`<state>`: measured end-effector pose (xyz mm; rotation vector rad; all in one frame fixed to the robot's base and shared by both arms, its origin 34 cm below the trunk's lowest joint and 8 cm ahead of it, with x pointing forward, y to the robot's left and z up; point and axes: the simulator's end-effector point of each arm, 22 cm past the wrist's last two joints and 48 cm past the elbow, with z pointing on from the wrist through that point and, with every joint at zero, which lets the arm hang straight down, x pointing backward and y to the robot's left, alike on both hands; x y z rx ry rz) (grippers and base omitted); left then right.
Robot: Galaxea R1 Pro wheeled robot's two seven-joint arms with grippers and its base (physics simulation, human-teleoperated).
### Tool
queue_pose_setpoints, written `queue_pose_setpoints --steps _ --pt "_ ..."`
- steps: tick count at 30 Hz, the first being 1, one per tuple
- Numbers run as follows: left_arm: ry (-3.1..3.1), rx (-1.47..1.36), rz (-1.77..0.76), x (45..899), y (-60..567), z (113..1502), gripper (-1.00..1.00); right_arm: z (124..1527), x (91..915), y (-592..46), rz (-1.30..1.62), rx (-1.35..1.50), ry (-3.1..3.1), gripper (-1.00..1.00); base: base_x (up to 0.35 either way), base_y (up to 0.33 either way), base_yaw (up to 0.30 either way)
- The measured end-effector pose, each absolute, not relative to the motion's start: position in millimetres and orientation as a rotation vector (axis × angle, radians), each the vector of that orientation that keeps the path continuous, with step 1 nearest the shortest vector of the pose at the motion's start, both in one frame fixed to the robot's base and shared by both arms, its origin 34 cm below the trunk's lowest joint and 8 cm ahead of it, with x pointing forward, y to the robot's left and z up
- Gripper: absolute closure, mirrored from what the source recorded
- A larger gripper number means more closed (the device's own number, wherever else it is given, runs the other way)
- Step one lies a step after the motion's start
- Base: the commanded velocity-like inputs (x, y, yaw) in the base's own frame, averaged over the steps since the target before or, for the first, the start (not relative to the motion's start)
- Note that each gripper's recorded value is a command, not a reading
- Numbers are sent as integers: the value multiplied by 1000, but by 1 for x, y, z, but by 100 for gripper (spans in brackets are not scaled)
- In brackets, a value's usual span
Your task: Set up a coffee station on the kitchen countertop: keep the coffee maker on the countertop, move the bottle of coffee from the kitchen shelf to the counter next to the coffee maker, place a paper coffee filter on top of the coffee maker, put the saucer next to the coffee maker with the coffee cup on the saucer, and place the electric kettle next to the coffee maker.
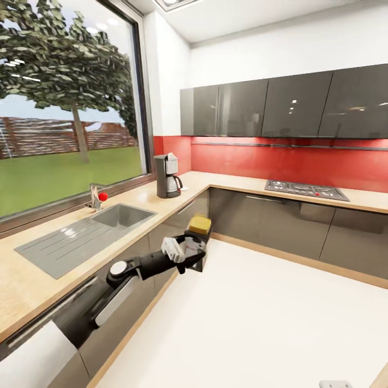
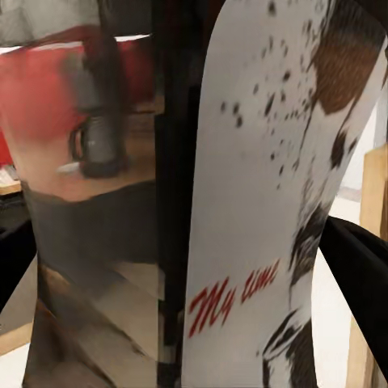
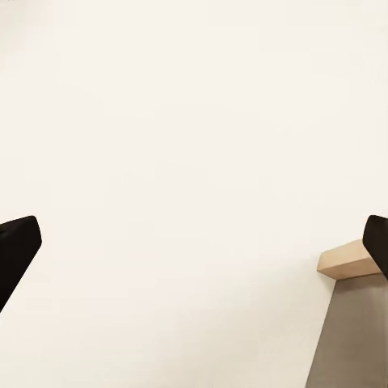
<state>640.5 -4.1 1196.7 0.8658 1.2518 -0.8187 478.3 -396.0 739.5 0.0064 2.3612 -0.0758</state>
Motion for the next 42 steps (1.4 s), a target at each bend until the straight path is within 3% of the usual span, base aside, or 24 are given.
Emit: queue_pose_setpoints --steps 17,25,31,42 --pt "1369 833 -774 625 49 1118 100 735 474 -396 -76 9 2373 -100 0 0 0" --pt "1405 619 -572 647 41 1129 100 735 473 -396 -76 9 2373 -100 0 0 0" --pt "1383 658 -594 621 14 1132 100 735 474 -397 -76 10 2373 -100 0 0 0" --pt "1367 670 -574 619 26 1129 100 734 470 -396 -77 7 2372 -100 0 0 0"
